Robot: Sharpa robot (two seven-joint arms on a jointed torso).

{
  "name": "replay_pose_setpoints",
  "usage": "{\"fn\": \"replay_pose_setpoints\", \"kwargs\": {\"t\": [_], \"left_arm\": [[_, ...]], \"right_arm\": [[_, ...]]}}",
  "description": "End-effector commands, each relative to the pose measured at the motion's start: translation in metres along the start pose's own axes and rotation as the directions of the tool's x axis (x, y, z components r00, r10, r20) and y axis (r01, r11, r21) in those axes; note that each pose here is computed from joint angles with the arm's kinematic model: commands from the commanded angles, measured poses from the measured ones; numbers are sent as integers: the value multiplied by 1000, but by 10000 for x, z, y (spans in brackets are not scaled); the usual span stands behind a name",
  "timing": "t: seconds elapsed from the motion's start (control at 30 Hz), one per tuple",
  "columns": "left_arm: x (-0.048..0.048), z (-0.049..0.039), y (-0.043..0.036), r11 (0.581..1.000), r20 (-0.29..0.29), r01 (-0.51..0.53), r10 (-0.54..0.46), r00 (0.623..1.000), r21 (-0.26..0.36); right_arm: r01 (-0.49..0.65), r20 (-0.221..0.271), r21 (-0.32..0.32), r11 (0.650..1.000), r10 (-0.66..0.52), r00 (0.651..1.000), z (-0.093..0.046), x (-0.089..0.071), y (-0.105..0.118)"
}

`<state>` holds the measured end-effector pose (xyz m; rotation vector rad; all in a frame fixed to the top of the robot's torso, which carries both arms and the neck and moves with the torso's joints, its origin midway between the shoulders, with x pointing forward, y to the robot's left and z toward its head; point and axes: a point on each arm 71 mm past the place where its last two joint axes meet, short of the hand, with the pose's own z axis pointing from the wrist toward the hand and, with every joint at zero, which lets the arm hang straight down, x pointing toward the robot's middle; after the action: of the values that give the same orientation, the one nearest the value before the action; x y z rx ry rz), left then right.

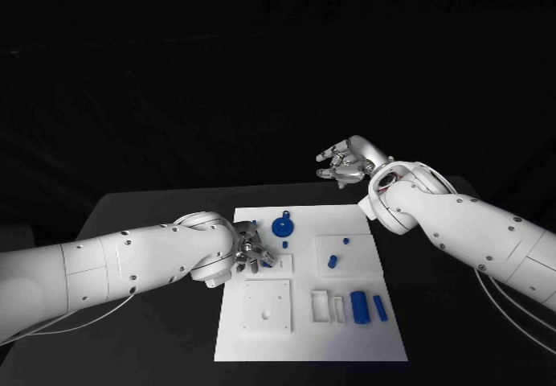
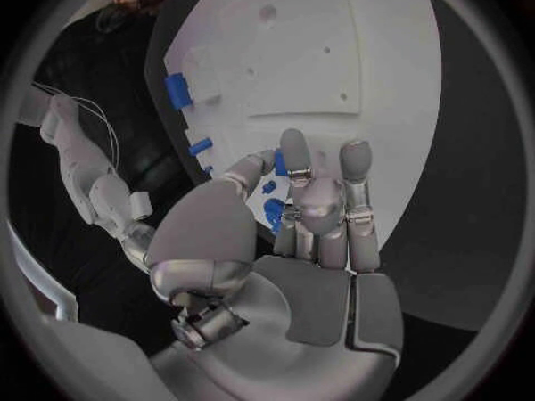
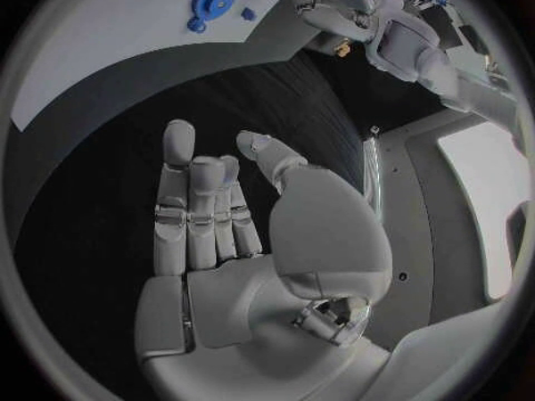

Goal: Assemble the parts on the task board

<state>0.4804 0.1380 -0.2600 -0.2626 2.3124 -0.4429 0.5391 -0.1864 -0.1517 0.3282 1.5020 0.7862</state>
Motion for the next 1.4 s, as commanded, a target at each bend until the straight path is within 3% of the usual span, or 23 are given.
{"fn": "replay_pose_setpoints", "kwargs": {"t": [0.03, 1.4], "left_arm": [[29, 0, -2, 1000, -20, -15, 15, 1000, -5], [102, 66, 1, 999, -67, -26, 25, 997, -24]], "right_arm": [[13, -17, -7, 1000, -13, 1000, 5, 21, 13], [15, -37, 2, 1000, -15, 999, 16, 60, 0]]}}
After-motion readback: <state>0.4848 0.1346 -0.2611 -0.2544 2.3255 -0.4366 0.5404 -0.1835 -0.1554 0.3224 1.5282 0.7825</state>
